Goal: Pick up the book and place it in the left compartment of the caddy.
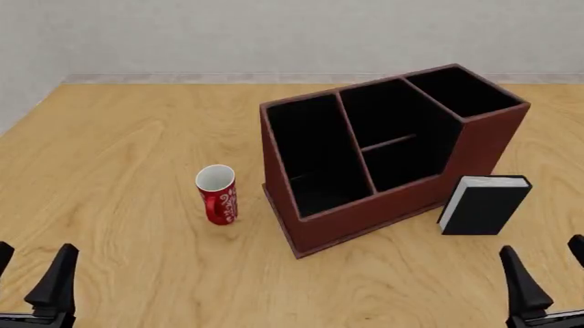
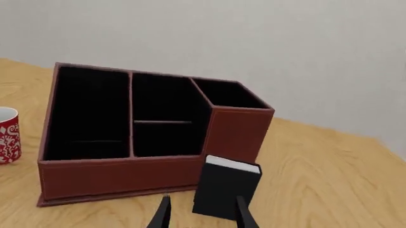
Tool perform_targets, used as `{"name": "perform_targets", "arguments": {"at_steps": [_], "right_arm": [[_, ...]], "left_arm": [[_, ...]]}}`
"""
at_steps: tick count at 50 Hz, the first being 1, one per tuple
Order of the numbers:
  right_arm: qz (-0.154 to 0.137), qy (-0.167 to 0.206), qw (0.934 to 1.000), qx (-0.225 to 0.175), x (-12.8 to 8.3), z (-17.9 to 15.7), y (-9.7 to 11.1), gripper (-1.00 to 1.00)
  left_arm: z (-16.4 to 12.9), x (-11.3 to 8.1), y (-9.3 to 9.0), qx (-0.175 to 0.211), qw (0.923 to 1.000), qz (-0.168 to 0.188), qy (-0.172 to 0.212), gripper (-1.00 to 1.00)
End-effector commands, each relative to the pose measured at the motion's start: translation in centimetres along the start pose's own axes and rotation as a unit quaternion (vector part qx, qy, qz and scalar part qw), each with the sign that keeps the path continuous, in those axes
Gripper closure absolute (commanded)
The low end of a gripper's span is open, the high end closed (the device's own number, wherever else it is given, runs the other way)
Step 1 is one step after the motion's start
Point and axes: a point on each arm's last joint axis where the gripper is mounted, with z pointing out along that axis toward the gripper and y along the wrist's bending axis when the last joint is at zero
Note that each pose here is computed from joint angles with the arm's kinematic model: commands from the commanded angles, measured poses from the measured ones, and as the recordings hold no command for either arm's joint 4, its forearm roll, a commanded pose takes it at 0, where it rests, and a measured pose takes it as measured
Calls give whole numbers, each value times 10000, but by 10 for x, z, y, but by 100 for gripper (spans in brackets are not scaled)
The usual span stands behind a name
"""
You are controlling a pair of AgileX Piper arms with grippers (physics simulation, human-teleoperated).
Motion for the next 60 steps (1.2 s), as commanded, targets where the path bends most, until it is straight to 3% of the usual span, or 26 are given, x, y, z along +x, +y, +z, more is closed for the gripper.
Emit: {"name": "perform_targets", "arguments": {"at_steps": [1,9,13,19,20,25,27,29,32,33,35,37,42,43,45,46,52,55,58,60], "right_arm": [[-774,241,9964,-247,-17,6,-2,-100],[-1483,714,9851,-506,-23,18,-2,-100],[-1641,911,9804,-603,-25,23,-2,-100],[-2126,1315,9655,-729,-24,34,-3,-100],[-2126,1315,9655,-729,-24,34,-3,-100],[-2452,1581,9522,-906,-27,38,-4,-100],[-2435,1702,9503,-931,-34,41,-6,-100],[-2686,1827,9405,-997,-33,42,-7,-100],[-2769,1927,9359,-1017,-44,45,-10,-100],[-2908,2007,9294,-1063,-45,45,-11,-100],[-3008,2067,9248,-1075,-49,47,-13,-100],[-3158,2159,9161,-1203,-51,46,-13,-100],[-3358,2214,9046,-1414,-60,42,-13,-100],[-3679,2401,8847,-1561,-64,46,-15,-100],[-3641,2398,8860,-1580,-72,48,-16,-100],[-3702,2443,8816,-1612,-70,49,-16,-100],[-3854,2582,8700,-1671,-69,56,-18,-100],[-3891,2627,8670,-1668,-72,62,-20,-100],[-3960,2697,8599,-1761,-72,64,-21,-100],[-4100,2782,8495,-1812,-74,71,-23,-100]], "left_arm": [[0,-2,-1,78,10000,32,-53,-100],[-1,-5,-1,114,9999,-9,-70,-100],[-1,-6,-1,117,9999,1,-92,-100],[-1,-5,-1,135,9998,24,-107,-100],[-1,-5,-1,135,9998,24,-107,-100],[-1,-5,-1,135,9998,29,-112,-100],[-1,-6,-1,137,9998,29,-115,-100],[-1,-5,-1,134,9998,23,-111,-100],[-1,-5,-1,130,9999,-5,-102,-100],[-1,-5,-1,140,9998,27,-113,-100],[-1,-5,-1,143,9998,25,-110,-100],[0,-4,-2,154,9998,37,-109,-100],[0,-5,-2,177,9998,42,-112,-100],[-1,-5,-2,186,9997,67,-126,-100],[-1,-5,-2,190,9997,74,-129,-100],[-1,-5,-2,187,9997,79,-128,-100],[-1,-5,-2,193,9997,89,-116,-100],[-1,-5,-2,191,9997,97,-122,-100],[-1,-6,-2,190,9997,108,-134,-100],[-1,-8,-2,190,9996,112,-150,-100]]}}
